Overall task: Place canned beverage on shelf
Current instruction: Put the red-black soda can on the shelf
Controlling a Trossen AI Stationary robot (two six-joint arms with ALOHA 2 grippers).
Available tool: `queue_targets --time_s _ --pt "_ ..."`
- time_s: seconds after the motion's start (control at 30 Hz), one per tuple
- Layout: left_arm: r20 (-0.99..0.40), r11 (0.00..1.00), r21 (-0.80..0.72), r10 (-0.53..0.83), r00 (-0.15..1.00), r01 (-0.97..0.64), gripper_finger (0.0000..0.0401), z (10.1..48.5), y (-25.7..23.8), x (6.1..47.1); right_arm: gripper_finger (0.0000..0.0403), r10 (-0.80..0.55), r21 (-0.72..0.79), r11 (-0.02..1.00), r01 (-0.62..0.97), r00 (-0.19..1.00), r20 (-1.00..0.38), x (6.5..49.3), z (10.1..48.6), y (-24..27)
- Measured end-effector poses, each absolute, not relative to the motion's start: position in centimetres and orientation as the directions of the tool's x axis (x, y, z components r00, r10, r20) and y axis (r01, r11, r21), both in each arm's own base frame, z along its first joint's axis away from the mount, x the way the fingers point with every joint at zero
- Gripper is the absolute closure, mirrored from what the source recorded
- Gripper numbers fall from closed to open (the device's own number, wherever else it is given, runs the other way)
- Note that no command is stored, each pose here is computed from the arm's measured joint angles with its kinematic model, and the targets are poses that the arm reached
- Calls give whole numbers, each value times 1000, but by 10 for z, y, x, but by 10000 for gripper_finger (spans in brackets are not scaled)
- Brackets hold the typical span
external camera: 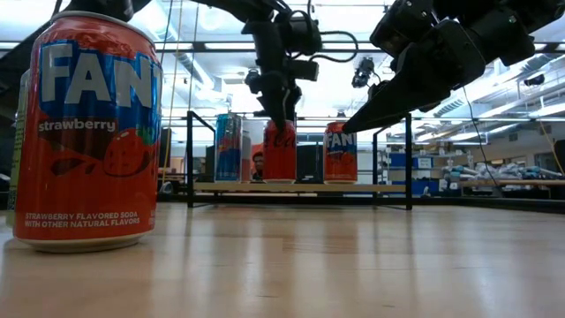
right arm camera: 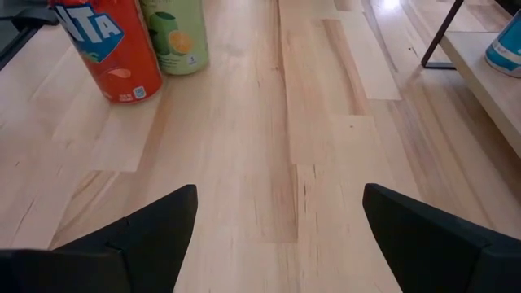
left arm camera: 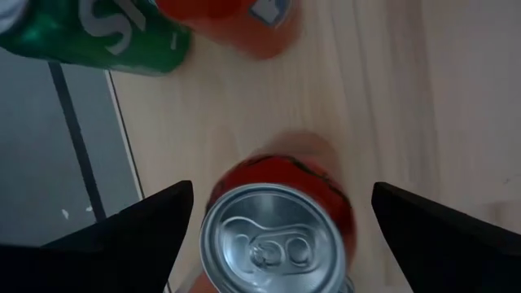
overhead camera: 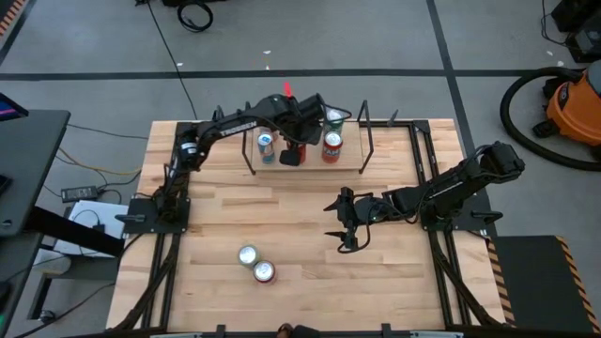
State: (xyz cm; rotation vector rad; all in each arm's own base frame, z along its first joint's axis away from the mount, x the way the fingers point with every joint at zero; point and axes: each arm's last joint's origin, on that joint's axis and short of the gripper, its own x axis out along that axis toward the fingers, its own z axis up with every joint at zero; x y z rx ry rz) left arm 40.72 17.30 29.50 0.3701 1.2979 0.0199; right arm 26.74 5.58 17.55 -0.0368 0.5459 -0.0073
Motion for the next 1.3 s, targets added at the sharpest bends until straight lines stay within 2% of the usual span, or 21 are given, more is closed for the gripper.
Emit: queue_targets --time_s 0.37,0.57,0.67,0.87,1.07,1.3 --pt "-902 945 304 244 355 122 12 330 166 391 41 -17 -37 999 -3 855 -519 267 176 56" --pt "-887 964 265 255 385 -27 12 351 149 382 41 -39 -49 999 16 855 -517 267 176 55" --pt "-899 969 233 248 361 -86 12 353 134 382 41 -50 -54 998 26 856 -515 267 176 55" --pt "-931 976 219 208 301 4 20 350 89 385 41 -119 -84 993 89 862 -492 267 177 59" --pt "-932 976 211 185 312 49 47 349 57 391 41 -146 -114 988 105 876 -460 266 184 73" --pt "-941 973 201 158 299 117 76 313 27 391 41 -204 -132 978 159 849 -488 264 188 84"
